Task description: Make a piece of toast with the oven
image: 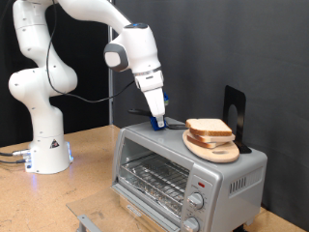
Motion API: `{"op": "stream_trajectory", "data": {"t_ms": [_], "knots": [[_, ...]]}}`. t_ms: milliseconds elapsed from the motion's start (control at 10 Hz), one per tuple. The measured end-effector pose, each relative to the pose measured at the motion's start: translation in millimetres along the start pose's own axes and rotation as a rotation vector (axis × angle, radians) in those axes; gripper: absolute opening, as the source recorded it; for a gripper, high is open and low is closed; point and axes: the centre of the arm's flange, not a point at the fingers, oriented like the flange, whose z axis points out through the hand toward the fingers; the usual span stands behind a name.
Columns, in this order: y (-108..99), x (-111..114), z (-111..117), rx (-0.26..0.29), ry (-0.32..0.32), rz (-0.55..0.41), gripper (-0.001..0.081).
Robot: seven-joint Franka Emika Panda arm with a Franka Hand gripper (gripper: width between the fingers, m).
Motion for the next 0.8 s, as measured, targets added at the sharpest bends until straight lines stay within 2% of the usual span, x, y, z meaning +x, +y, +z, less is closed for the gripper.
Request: {"op": "stream_trajectory", "data": {"t_ms": [800], "knots": [[3.7, -8.3, -6.9, 0.006, -0.013, -0.004, 0.0808]]}}
